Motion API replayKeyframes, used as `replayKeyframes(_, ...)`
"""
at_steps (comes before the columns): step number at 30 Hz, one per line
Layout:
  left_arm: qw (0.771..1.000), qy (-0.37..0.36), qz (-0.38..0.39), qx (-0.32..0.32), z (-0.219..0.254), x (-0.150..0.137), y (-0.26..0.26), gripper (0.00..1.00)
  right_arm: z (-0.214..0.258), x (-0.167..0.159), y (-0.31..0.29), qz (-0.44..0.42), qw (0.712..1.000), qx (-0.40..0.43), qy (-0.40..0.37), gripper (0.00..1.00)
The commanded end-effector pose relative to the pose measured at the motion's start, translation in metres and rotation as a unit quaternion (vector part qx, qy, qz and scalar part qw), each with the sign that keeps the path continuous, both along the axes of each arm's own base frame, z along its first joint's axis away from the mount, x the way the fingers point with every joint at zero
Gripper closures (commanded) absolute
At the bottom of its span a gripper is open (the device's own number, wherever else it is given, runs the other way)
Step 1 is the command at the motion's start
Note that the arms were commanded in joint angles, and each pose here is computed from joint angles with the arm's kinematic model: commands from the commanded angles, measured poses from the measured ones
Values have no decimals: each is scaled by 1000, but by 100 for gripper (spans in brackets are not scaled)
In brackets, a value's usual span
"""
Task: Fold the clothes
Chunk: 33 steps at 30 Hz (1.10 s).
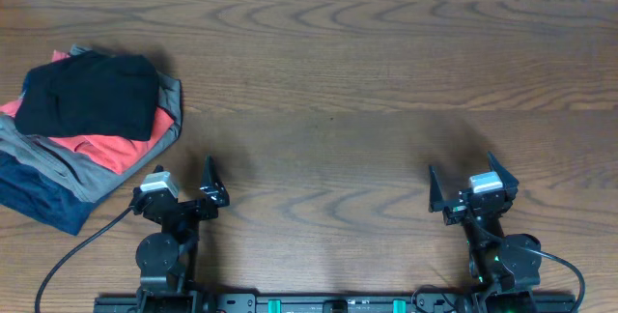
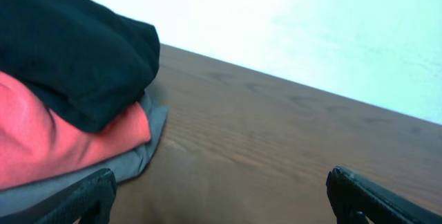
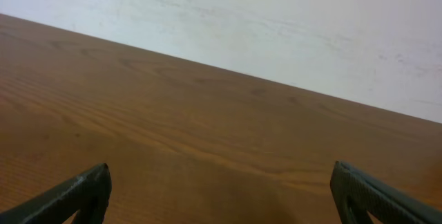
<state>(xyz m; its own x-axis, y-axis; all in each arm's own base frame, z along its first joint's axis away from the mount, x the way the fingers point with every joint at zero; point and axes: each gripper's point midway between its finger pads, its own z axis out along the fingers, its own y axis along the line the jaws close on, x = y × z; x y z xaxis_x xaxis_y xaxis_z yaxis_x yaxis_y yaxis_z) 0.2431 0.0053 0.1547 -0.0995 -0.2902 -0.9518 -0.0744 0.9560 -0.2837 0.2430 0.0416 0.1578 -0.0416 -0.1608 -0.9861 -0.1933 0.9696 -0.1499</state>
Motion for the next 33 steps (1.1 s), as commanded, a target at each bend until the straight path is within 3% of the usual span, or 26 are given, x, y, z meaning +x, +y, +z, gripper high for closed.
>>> replayKeyframes(1, 1000, 13, 9, 4, -15, 1, 3, 2, 0, 0, -1, -1, 1000, 0, 0, 1)
replayKeyframes(33, 1000, 19, 0, -1, -18, 1, 0, 2, 0, 0, -1, -1, 1000, 0, 0, 1)
